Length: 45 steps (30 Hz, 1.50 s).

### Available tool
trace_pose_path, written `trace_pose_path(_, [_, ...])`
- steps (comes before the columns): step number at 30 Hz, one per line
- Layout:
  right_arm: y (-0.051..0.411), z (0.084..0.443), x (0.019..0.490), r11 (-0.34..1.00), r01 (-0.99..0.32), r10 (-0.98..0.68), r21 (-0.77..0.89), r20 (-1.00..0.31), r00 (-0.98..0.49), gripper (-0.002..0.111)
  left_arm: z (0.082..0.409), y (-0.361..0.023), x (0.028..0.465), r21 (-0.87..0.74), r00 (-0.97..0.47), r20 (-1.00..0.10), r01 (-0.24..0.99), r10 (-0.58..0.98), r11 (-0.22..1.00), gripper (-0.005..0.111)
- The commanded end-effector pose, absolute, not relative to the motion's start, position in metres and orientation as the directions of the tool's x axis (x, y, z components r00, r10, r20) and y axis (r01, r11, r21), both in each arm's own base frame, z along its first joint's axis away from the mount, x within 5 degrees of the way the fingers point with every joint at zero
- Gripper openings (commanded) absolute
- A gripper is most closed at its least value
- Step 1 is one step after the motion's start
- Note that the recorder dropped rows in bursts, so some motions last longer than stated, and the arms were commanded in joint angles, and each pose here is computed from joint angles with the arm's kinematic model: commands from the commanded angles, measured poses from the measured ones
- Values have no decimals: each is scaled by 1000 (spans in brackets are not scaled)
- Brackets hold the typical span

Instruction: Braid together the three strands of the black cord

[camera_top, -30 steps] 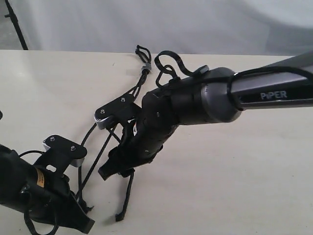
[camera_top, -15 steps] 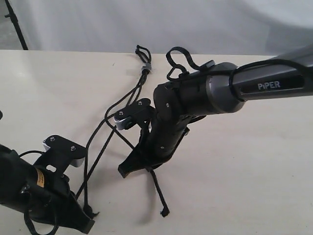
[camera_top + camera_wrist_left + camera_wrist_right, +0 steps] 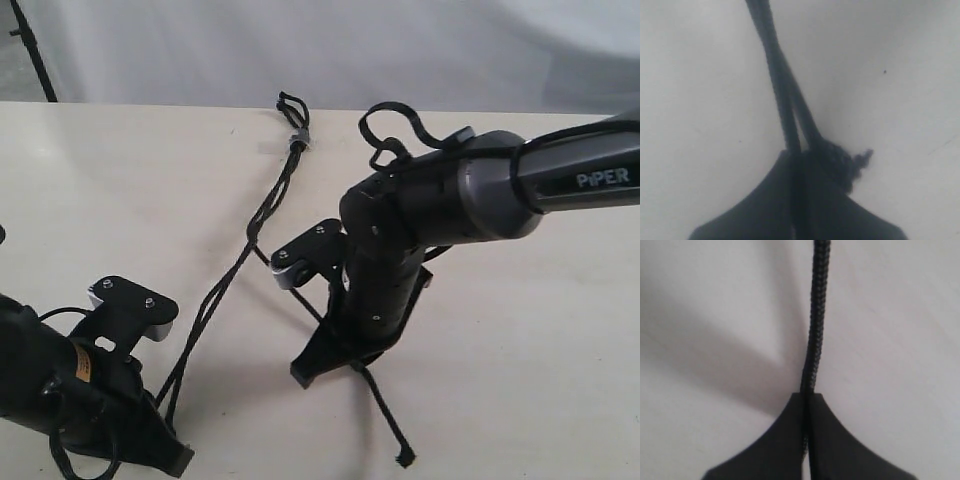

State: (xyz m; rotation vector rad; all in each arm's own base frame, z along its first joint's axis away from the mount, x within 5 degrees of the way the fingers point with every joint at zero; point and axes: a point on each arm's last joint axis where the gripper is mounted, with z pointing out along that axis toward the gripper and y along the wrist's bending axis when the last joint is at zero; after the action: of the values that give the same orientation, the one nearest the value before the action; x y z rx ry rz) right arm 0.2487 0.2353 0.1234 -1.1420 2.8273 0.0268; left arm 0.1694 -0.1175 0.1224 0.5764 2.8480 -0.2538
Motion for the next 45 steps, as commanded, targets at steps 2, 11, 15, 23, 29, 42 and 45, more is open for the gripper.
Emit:
trace_pose_path(2, [209,125,252,755,-653,-655,-54,-43,-754,0,117,-111,149,-139,-921,-73,389,382,911,0])
trace_pose_path(11, [209,124,254,759,-649,-651,-51,-58,-756,0,117,-111,149,-139,-921,-73,389,382,911,0])
trace_pose_path(15, [212,124,257,764,-643,-645,-48,-102,-758,0,117,-111,149,-139,-921,-73,389,382,911,0])
trace_pose_path(23, [212,125,257,775,-630,-631,-49,-106,-768,1,117,-112,150,-143,-924,-79,381,373,913,13])
trace_pose_path(29, [211,127,259,773,-631,-634,-66,-103,-767,36,117,-113,149,-152,-930,-76,368,360,917,35])
trace_pose_path(42, [211,212,259,771,-633,-610,-67,-363,-704,53,120,-115,151,-154,-915,-71,403,396,902,0])
trace_pose_path(45, [210,220,258,774,-630,-599,-63,-393,-698,53,121,-115,152,-154,-906,-79,424,417,892,0])
